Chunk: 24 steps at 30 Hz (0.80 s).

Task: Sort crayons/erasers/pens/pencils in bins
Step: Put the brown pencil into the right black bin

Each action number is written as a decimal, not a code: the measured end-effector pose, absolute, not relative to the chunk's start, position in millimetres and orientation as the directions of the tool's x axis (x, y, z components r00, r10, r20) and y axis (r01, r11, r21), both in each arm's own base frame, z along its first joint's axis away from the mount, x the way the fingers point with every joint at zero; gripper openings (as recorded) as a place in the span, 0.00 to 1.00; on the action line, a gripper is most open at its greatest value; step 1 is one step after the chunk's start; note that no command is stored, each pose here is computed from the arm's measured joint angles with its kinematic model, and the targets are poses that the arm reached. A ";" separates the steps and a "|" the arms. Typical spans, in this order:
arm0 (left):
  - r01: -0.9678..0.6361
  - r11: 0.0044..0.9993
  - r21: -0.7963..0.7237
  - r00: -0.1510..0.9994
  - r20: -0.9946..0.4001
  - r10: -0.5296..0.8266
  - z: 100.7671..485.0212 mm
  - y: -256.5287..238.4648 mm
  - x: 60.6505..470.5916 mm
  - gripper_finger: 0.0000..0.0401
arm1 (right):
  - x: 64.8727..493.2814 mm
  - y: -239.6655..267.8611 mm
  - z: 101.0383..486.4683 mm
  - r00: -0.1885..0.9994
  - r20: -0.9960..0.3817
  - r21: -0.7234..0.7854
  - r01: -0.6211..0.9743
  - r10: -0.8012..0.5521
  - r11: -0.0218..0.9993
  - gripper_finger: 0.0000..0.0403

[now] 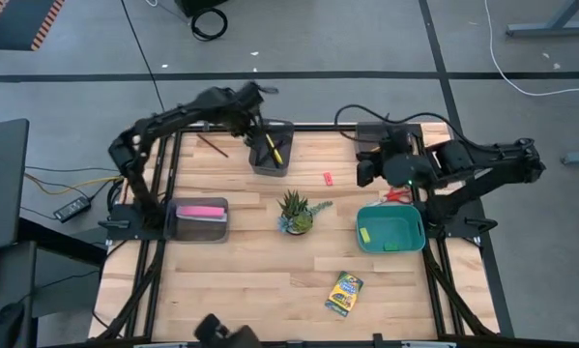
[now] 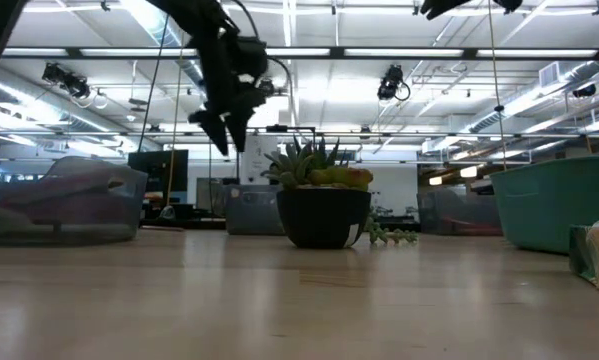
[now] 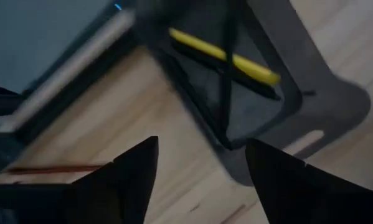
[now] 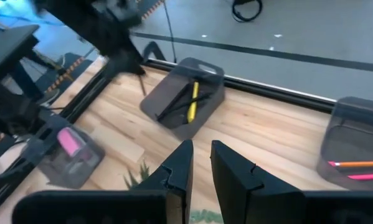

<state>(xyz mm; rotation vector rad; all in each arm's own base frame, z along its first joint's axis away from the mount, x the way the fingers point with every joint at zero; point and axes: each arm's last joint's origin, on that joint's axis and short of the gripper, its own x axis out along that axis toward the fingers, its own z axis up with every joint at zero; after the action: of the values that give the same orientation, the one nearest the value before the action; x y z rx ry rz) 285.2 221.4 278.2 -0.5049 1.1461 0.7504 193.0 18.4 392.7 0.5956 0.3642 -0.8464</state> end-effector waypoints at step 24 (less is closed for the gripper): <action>-0.986 -0.163 0.030 -0.041 -0.997 0.062 210.8 240.2 192.0 0.45 | 198.7 -28.0 389.4 0.637 -0.677 0.203 0.643 -0.368 0.739 0.16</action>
<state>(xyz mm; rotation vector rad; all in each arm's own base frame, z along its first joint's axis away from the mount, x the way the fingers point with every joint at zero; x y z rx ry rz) 192.0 240.2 210.8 -1.2613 1.1054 1.3845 198.7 -28.0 389.4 0.4561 0.6540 -0.6005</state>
